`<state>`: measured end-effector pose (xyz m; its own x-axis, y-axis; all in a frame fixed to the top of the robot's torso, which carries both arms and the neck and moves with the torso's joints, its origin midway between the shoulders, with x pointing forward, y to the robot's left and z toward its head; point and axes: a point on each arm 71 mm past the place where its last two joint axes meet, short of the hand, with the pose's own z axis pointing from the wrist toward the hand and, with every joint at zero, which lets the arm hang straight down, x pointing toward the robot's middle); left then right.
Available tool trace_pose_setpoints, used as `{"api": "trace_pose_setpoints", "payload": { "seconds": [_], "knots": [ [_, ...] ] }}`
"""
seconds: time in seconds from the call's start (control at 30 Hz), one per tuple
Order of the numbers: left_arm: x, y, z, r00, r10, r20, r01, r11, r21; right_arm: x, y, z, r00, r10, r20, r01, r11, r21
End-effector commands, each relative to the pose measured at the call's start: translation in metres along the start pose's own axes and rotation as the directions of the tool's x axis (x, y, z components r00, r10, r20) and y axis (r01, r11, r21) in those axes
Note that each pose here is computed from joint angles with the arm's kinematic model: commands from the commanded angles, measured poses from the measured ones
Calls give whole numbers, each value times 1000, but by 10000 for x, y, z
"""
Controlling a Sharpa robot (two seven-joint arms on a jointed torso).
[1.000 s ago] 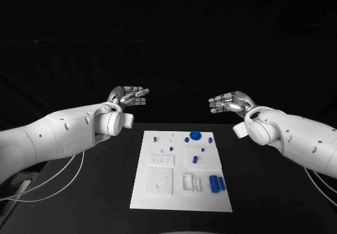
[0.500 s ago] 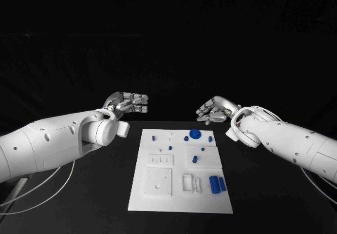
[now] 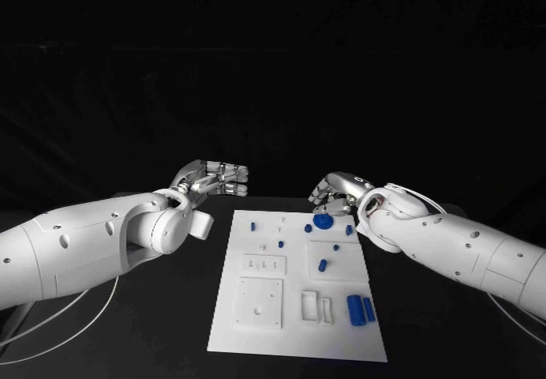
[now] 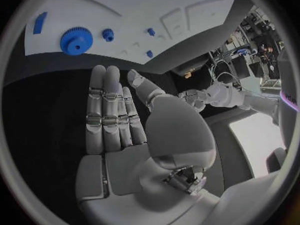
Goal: Assemble the parts on the task board
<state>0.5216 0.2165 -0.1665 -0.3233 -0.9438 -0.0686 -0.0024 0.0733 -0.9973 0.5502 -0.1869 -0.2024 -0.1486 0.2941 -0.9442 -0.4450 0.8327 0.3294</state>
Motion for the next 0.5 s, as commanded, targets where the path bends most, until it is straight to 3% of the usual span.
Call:
{"api": "trace_pose_setpoints", "payload": {
  "seconds": [0.03, 0.3, 0.5],
  "knots": [
    [51, -81, -15, 999, 13, -35, -11, 999, 42, 14, 15, 15, 994, -106, 16, 106, 994, 30],
    [112, -173, -49, 998, 19, -58, -15, 998, 65, 44, 0, -1, 985, -170, -9, 170, 983, 64],
    [101, -225, -55, 998, 26, -60, -22, 997, 74, 135, -15, -23, 983, -178, -35, 180, 981, 69]
  ]
}}
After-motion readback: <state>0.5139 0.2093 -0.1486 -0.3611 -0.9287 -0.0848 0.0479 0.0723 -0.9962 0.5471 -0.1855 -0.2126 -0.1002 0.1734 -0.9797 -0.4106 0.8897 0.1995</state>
